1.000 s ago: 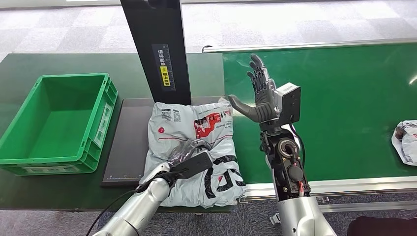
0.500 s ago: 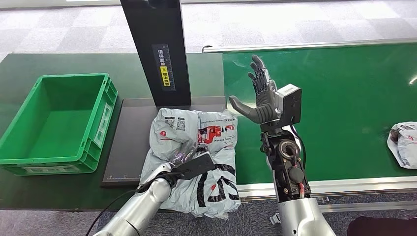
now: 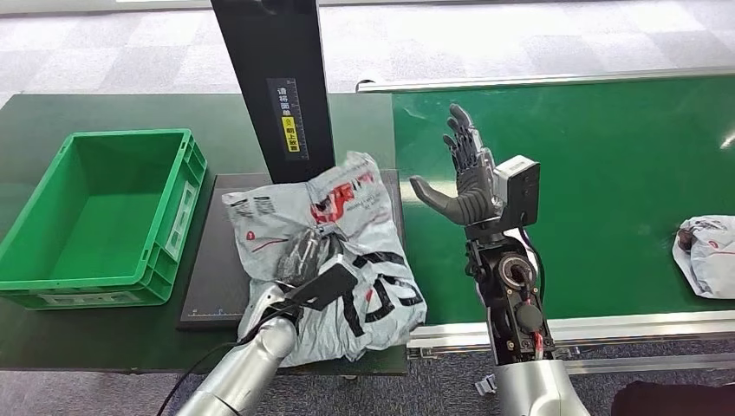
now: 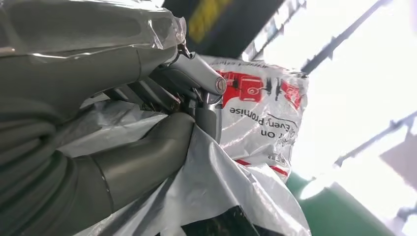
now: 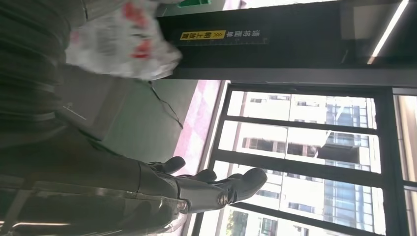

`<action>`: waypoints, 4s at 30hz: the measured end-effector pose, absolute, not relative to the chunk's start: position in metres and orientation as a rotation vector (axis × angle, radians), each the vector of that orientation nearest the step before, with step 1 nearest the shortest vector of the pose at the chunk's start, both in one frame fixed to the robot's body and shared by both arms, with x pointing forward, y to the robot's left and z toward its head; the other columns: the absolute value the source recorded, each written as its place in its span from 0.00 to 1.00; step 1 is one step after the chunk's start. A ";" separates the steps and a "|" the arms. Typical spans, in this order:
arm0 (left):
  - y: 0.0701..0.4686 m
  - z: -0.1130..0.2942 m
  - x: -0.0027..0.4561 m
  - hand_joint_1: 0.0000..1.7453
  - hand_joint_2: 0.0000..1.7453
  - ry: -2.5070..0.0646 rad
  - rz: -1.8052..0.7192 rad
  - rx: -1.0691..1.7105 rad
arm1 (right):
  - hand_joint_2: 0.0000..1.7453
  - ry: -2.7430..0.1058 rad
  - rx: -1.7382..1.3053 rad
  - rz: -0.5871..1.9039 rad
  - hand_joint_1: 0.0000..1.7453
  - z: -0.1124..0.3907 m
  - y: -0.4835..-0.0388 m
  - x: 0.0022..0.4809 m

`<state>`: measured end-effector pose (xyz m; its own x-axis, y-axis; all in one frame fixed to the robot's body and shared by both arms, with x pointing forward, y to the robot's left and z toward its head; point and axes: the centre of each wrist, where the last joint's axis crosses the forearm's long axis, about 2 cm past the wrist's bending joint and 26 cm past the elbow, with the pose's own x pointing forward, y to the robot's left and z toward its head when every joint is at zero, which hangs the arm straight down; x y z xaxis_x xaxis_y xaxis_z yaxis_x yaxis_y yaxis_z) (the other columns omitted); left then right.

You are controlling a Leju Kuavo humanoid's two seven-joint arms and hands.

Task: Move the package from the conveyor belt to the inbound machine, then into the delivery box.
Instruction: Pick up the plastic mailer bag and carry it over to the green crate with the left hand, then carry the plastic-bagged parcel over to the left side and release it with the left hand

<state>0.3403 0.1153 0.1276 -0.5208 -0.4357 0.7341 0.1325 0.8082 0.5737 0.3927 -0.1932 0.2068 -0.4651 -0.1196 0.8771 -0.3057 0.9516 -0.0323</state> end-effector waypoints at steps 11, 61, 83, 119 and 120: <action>0.155 0.191 0.328 1.00 1.00 -2.397 -0.252 0.647 | 1.00 -1.992 0.270 0.393 0.00 0.197 -0.186 0.399; 0.395 0.233 0.475 1.00 1.00 -0.365 -0.991 1.773 | 1.00 -1.911 0.181 0.466 0.00 0.160 -0.217 0.376; 0.423 0.178 0.437 0.00 0.00 -0.727 -1.021 2.045 | 1.00 -1.912 0.237 0.534 0.00 0.165 -0.205 0.376; 0.313 0.218 0.401 0.00 1.00 -2.073 0.411 1.046 | 1.00 -1.878 0.331 0.506 0.00 0.174 -0.185 0.392; 0.297 0.210 0.400 0.00 1.00 -2.061 0.417 0.936 | 1.00 -1.868 0.339 0.494 0.00 0.173 -0.187 0.393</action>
